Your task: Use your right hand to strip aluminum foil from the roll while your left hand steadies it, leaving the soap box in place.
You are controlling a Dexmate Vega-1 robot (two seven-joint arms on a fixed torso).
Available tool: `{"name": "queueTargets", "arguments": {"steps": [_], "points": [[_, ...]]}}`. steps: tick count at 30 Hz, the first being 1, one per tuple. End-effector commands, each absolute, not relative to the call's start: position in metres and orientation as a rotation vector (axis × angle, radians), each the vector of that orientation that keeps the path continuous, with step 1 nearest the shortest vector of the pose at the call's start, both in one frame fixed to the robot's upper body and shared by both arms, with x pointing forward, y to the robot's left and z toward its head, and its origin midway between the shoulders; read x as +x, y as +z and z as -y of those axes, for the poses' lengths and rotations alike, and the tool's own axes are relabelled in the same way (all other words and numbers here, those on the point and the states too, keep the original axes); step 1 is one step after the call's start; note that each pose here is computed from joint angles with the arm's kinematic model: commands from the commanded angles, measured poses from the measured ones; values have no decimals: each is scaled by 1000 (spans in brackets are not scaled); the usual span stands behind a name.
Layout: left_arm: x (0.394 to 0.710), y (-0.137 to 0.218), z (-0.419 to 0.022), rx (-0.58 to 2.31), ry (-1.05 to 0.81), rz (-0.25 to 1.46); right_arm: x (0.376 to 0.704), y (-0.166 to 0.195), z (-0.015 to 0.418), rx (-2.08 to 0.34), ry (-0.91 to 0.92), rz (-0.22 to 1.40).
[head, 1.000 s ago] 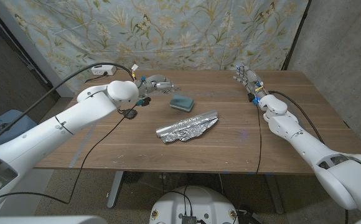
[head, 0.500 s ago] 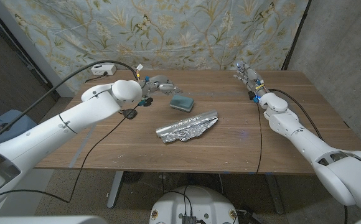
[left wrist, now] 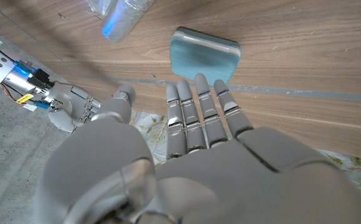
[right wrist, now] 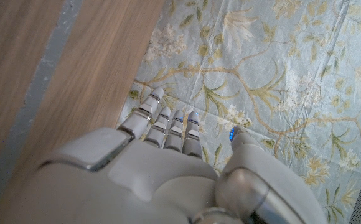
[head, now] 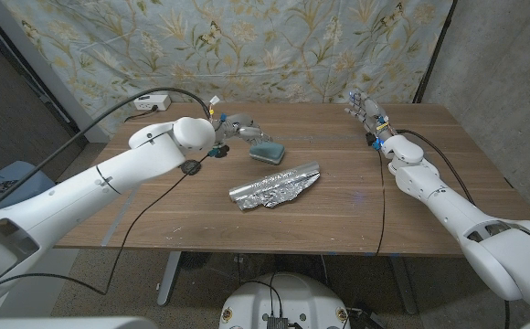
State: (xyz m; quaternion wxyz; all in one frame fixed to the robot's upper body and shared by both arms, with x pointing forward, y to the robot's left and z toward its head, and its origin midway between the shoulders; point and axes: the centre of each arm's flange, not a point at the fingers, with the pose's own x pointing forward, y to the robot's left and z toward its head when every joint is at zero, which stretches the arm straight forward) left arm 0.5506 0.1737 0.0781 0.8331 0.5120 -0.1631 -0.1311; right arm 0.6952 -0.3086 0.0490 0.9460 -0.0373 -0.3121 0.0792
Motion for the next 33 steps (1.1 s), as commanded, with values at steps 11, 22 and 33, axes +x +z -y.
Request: {"name": "queueTargets", "arguments": {"steps": [11,22,33], "points": [[562,72,-161,1133,-276,313,699,50,308,-66,147,640],[566,76,-149,1157,-287,299,699,50,311,-59,136,641],[568,71,-131,1214,-316,271,700,46,315,-47,128,638]]}}
